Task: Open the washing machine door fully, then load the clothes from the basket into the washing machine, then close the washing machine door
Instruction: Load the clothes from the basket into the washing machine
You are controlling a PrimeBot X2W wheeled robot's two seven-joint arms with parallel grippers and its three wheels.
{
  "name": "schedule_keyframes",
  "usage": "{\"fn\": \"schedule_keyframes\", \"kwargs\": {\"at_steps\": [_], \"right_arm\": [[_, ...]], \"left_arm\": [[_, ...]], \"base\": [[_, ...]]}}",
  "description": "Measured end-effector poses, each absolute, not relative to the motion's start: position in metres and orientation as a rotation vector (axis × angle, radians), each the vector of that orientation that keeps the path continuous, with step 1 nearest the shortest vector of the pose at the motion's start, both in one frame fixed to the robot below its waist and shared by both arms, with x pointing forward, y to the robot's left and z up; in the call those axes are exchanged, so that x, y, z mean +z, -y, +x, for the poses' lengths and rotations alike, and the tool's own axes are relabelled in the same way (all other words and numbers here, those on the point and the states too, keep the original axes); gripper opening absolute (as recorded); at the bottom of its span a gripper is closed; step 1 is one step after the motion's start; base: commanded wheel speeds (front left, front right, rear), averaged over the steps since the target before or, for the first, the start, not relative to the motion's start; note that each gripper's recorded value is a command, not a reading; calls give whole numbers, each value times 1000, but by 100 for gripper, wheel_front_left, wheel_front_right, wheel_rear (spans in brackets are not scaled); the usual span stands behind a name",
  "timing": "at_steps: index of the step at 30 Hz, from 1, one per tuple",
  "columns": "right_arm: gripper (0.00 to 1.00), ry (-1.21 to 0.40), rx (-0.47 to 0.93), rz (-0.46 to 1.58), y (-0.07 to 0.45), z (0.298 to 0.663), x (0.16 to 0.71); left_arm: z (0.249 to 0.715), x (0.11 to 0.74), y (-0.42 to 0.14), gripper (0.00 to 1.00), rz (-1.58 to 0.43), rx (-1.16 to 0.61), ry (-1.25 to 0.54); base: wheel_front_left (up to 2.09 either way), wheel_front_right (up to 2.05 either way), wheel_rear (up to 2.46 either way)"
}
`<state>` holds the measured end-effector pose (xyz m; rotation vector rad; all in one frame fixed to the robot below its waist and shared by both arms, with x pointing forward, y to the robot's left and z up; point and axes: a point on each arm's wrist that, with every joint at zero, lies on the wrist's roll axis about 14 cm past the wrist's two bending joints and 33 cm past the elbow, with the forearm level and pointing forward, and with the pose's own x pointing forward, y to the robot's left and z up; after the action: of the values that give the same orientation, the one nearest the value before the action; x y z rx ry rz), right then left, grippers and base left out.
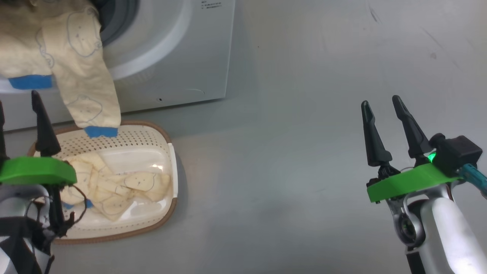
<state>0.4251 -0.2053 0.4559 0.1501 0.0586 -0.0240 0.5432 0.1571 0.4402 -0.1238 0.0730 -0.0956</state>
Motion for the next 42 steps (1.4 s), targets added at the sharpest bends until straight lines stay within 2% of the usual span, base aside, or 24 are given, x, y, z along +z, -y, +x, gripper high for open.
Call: {"fn": "schedule_keyframes", "kwargs": {"at_steps": [9, 17, 42], "right_arm": [[100, -51, 17, 135, 192, 413, 473], [100, -45, 44, 128, 183, 403, 485], [100, -61, 73, 133, 173, 400, 483]], "left_arm": [[490, 454, -167, 100, -125, -59, -79], [460, 461, -173, 100, -134, -34, -80], [451, 447, -169, 100, -142, -33, -128]], "base": [[0, 0, 0], [0, 0, 0], [0, 0, 0]]}}
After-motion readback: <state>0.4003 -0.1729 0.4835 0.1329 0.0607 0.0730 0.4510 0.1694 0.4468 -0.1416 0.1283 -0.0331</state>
